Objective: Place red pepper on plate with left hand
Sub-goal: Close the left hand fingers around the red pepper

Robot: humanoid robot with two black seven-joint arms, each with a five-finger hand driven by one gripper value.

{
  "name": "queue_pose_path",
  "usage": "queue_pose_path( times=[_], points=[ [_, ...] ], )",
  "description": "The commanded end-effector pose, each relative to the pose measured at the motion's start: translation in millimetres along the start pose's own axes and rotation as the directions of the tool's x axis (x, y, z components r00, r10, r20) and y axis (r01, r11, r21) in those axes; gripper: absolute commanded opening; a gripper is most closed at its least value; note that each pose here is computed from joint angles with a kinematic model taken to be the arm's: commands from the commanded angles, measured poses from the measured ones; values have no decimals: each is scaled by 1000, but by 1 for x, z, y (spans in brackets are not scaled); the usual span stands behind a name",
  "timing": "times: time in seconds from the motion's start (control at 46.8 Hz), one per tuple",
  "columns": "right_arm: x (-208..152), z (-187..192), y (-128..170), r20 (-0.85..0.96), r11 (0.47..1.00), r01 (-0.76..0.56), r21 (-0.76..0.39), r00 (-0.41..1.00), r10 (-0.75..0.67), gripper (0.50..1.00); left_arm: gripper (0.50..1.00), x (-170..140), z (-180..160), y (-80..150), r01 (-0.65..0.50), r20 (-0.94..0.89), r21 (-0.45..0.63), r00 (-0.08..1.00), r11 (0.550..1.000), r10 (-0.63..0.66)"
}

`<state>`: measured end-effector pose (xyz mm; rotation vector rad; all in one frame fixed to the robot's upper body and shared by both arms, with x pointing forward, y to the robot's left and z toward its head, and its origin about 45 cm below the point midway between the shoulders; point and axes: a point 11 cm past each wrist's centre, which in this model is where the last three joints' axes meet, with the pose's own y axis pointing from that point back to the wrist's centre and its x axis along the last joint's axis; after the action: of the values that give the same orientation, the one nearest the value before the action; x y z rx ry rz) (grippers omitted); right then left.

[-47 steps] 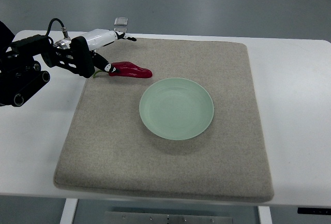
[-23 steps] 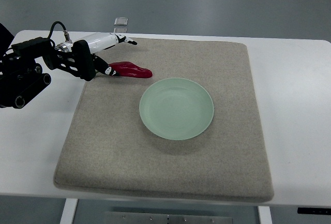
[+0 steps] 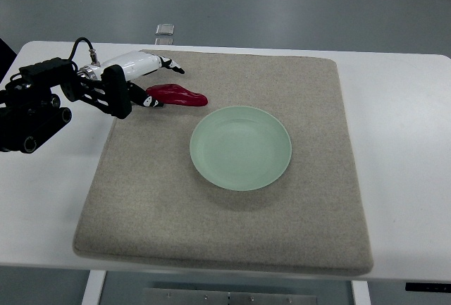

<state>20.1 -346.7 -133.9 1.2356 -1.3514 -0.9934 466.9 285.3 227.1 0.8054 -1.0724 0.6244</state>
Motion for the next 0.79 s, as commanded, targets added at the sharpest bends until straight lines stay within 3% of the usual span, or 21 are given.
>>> queue_pose_path(
  times=[0.0, 0.769],
  points=[
    [0, 0, 0, 0, 1000, 0, 0, 1000, 0, 932, 744, -1, 0, 0, 2, 5, 1, 1000, 1000, -2],
    [0, 0, 0, 0, 1000, 0, 0, 1000, 0, 932, 739, -9, 7, -5, 22, 7, -16, 1000, 1000, -22]
  ],
)
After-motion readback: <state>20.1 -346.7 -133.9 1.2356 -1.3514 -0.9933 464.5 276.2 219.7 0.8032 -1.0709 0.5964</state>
